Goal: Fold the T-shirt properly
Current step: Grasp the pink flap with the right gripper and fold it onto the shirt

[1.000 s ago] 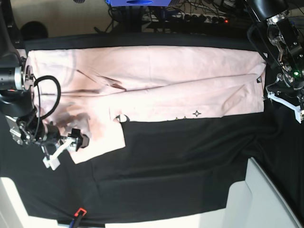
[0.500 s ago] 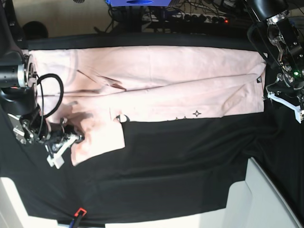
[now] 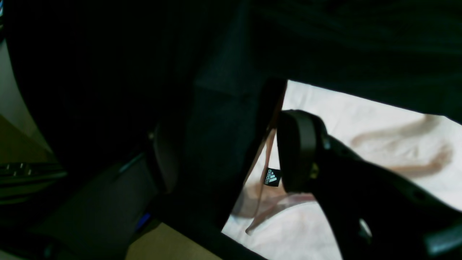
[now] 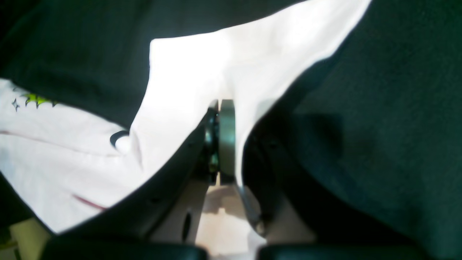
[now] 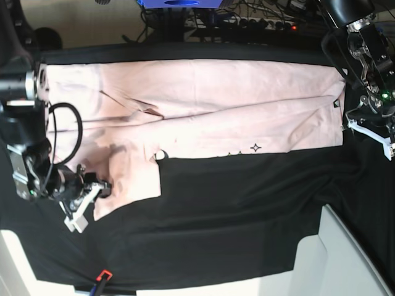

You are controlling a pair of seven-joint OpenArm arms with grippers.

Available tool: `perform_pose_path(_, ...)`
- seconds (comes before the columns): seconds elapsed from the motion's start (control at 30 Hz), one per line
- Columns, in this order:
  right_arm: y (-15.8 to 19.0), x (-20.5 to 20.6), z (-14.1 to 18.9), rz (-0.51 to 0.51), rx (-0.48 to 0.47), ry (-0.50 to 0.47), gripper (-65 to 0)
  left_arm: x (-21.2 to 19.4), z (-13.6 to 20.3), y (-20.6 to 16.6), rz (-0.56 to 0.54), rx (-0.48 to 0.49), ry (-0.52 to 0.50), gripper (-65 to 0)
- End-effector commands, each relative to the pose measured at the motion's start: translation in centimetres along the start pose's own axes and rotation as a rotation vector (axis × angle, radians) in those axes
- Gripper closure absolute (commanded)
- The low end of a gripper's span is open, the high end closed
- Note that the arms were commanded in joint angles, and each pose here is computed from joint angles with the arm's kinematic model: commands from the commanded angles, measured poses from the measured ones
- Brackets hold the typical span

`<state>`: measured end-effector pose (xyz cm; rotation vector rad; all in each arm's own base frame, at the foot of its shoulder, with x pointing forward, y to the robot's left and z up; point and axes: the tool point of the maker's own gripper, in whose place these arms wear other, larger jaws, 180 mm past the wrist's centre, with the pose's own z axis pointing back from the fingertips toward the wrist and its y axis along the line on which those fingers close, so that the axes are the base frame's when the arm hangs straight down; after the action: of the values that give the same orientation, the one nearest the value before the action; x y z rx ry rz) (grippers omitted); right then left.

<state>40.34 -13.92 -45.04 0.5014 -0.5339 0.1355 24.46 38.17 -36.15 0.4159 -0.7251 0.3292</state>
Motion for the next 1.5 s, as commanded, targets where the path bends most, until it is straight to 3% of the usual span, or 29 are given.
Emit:
perform_pose_path(0.0, -0.5, 1.0, 1.1, 0.003, -0.006, -0.038, 0.0, 1.3, 0.1, 0.7, 0.000, 0.018, -0.039, -40.1)
perform_pose_path(0.33, 0.0, -3.9, 6.1, 0.101, -0.075, 0.020, 0.0, 0.5, -0.5, 0.0, 0.007, 0.000, -0.014, -40.1)
perform_pose_path(0.53, 0.6, -7.1, 8.3, 0.105, -0.111, 0.050, 0.0, 0.6, -0.4, 0.0, 0.008, 0.000, -0.018, -40.0)
perform_pose_path(0.77, 2.8, -9.5, 10.1, 0.169, -0.128, 0.085, 0.0, 0.6, -0.4, 0.0, 0.008, 0.000, -0.018, -40.0)
perform_pose_path(1.13, 3.6, -14.2, 10.4, 0.141, -0.115, 0.158, 0.0, 0.6, -0.5, 0.0, 0.008, 0.000, -0.016, -40.0)
perform_pose_path(1.47, 4.0, -15.6, 11.3, 0.135, -0.126, 0.160, 0.0, 0.6, -0.5, 0.0, 0.007, -0.001, -0.016, -40.0)
